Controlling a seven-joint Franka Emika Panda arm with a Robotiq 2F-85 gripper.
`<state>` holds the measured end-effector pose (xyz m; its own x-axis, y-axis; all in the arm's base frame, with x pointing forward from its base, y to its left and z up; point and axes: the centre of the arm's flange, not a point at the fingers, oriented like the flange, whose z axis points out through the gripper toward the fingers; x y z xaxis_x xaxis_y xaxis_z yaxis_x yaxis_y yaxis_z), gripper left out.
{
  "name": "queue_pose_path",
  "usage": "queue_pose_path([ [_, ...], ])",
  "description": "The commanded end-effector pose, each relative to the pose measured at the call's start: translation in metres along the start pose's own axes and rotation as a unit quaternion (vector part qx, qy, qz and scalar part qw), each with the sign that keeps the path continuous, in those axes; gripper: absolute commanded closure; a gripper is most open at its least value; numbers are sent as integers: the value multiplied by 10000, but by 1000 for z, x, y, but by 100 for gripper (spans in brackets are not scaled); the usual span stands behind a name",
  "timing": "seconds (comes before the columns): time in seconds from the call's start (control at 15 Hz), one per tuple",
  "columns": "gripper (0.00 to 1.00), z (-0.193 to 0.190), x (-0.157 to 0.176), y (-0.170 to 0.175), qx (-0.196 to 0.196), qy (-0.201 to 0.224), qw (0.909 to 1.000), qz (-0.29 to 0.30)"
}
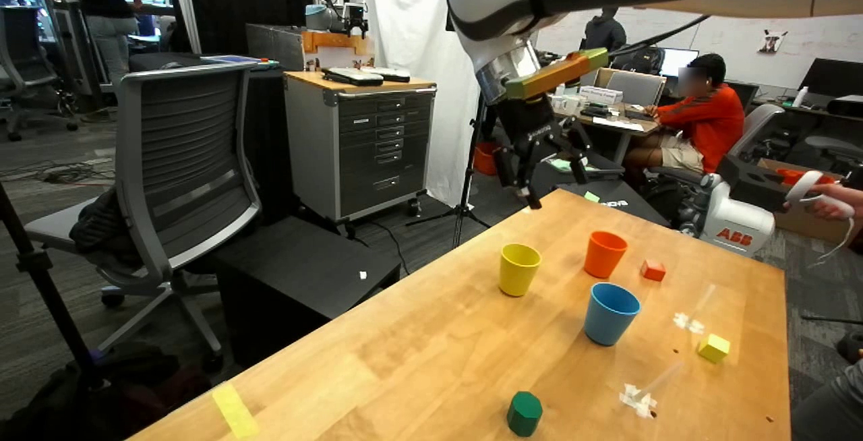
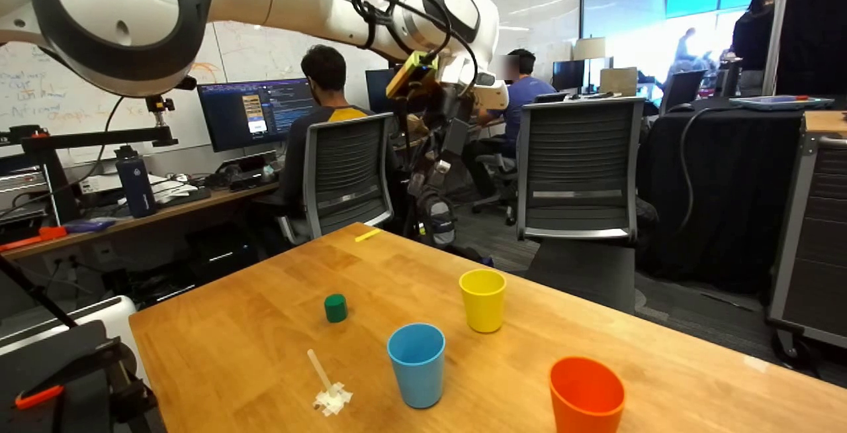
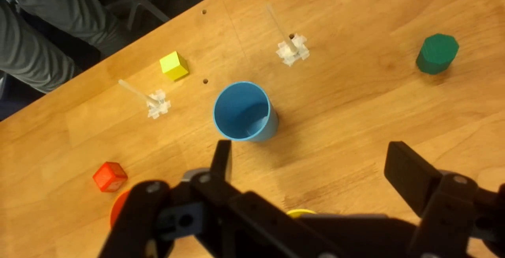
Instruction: Stack the cups into the blue cup
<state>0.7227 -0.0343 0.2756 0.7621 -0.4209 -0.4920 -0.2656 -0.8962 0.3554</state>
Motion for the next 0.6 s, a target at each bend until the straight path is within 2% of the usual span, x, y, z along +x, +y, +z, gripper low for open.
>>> queue_pose_path([
  [0.0, 0, -83, -5, 19, 259, -454, 9985, -153],
  [0.27, 0, -93, -72, 50, 280, -1180, 9921, -334],
  [0.4, 0, -92, -88, 56, 470, -1477, 9865, -534],
  [0.53, 0, -85, -94, 57, 539, -1545, 9851, -527],
])
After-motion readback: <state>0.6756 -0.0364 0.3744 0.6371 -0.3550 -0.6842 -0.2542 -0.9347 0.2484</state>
